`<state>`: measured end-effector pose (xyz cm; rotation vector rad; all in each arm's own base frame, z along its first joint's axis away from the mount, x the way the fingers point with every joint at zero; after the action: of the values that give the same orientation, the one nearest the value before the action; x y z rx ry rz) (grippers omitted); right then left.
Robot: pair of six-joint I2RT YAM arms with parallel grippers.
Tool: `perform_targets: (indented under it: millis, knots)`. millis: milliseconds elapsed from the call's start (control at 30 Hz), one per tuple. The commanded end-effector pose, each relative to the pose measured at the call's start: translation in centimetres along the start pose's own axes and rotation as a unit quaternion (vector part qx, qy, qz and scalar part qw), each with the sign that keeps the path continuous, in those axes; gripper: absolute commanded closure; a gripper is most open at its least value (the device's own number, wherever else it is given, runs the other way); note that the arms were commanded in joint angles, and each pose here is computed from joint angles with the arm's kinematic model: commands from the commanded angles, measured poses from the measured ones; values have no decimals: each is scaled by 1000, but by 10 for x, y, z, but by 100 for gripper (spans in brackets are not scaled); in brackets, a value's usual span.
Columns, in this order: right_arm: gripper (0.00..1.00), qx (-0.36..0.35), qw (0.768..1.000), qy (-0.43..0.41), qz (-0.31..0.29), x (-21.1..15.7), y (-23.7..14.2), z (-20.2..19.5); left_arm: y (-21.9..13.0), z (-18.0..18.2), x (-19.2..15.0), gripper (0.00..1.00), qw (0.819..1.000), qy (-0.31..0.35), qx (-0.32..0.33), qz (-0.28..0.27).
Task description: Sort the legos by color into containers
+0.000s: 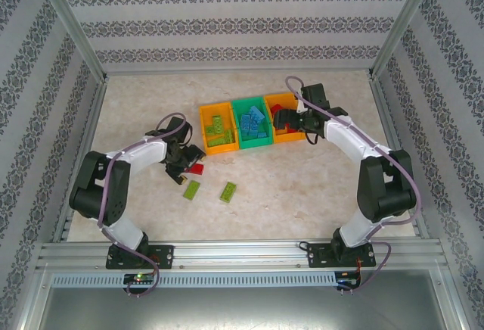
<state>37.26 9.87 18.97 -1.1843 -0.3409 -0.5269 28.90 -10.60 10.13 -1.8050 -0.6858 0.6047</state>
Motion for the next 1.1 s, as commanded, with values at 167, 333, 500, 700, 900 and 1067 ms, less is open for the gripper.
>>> perform_targets:
  millis: [167, 333, 500, 700, 900, 1067]
  knots:
    - [2, -13, 999, 26, -35, 4, -9, -28, 16, -8, 6, 23, 1000, -24, 10, -1]
    - [4, -22, 998, 27, -49, 18, 0, -44, 20, -9, 8, 33, 1000, -20, 15, -5]
    - [13, 4, 1000, 15, 0, 26, 34, -43, 26, -4, 8, 44, 1000, -20, 22, -8]
    - [30, -7, 999, 26, 22, 24, 55, -50, 29, 0, 11, 58, 999, -16, 25, -16]
    - [49, -6, 999, 28, 36, 20, 58, -50, 28, 0, 12, 69, 1000, -8, 20, -20]
    - [72, -7, 999, 12, 45, 9, 57, -40, 16, 4, 13, 73, 999, 3, 16, -43]
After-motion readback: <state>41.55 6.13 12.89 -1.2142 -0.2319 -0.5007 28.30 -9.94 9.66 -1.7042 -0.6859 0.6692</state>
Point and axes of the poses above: each hand's point on the last joint's axis, 136 mm out from that joint toward the fingers, its own y axis out along the fingers, its own z axis along the line the jaws close on, x = y × z, the point moved 8 cm from there along -y, back along the fingers, and after that the axes turned 5 degrees about y, right-handed, at the moved point
